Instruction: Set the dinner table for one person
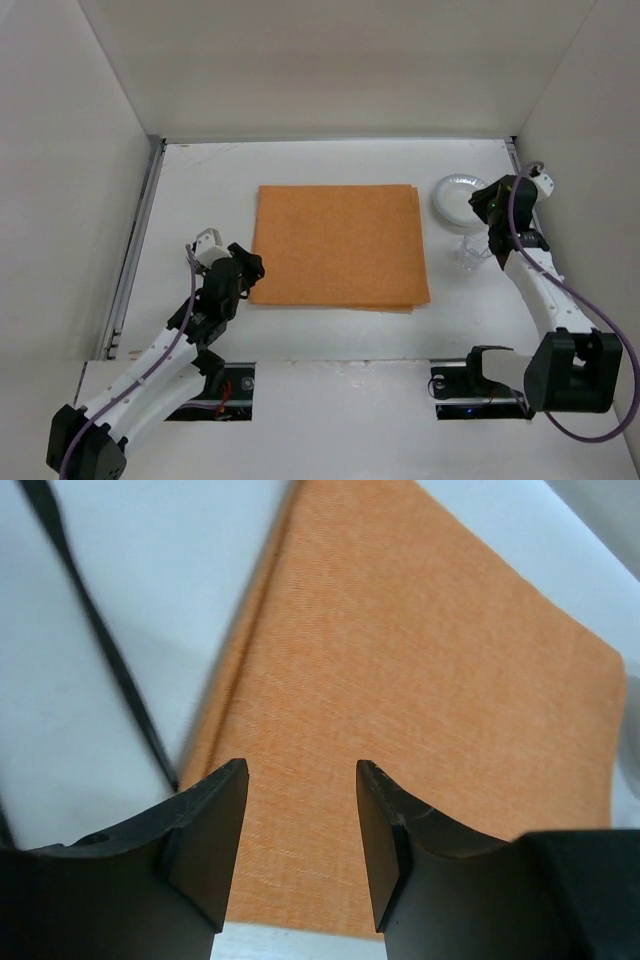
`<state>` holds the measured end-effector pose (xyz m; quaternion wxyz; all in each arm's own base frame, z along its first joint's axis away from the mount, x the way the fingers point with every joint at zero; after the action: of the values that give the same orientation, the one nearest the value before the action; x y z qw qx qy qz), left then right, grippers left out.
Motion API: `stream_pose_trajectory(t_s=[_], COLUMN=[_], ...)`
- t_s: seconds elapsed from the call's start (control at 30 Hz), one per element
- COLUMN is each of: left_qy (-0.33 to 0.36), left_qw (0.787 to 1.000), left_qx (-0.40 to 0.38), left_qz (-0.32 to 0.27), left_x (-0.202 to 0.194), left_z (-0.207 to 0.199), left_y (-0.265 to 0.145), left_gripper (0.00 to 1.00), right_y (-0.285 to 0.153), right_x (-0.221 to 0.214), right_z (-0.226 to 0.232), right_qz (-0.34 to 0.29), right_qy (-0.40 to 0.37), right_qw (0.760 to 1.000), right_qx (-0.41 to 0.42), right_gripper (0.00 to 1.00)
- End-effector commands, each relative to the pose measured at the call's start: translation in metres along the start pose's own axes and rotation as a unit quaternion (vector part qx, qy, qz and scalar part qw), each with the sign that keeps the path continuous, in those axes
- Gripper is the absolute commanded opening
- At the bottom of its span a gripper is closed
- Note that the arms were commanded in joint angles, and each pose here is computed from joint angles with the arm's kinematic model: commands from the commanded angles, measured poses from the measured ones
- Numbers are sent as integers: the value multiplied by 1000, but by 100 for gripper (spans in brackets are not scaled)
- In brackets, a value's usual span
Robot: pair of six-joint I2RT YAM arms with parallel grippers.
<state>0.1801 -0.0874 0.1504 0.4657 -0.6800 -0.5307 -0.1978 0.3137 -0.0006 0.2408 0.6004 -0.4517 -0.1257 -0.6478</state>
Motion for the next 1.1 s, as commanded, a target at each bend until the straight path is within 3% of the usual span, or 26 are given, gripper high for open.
stream_pose_trajectory(t_s=[0.0, 0.3, 0.53, 0.8, 0.9, 1.07], left_qy=[-2, 31, 56, 35, 34, 31], left_qw=[997, 987, 982, 984, 985, 986], left_qx=[-74, -155, -174, -172, -166, -165], left_qz=[-27, 23, 40, 22, 23, 24], left_x=[13, -20, -40, -31, -32, -32], left_z=[-37, -81, -78, -67, -65, -63], left_y=[2, 20, 25, 22, 25, 25], left_gripper=[45, 46, 46, 48, 48, 49], right_y=[17, -19, -26, -15, -8, -7], right_x=[33, 19, -27, -52, -59, -61], right_z=[0, -55, -96, -103, -105, -106], right_qz=[-41, -91, -27, 18, 34, 33], right_qy=[32, -40, -68, -81, -83, -77], right_qw=[999, 983, 974, 970, 969, 970], right_qx=[11, -154, -215, -227, -229, -228], right_gripper=[39, 44, 43, 43, 34, 10])
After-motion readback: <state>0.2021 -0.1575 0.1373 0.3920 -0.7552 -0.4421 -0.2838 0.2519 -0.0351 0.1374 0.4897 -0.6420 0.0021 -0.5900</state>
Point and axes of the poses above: each gripper's point midway between its finger pads, its own y axis out along the fingers, its own z axis along the line the jaws close on, x = y × z, the point moved 8 cm from there along -y, back along the fingers, and after that the axes turned 1 degree about y, right-handed, at the moved point
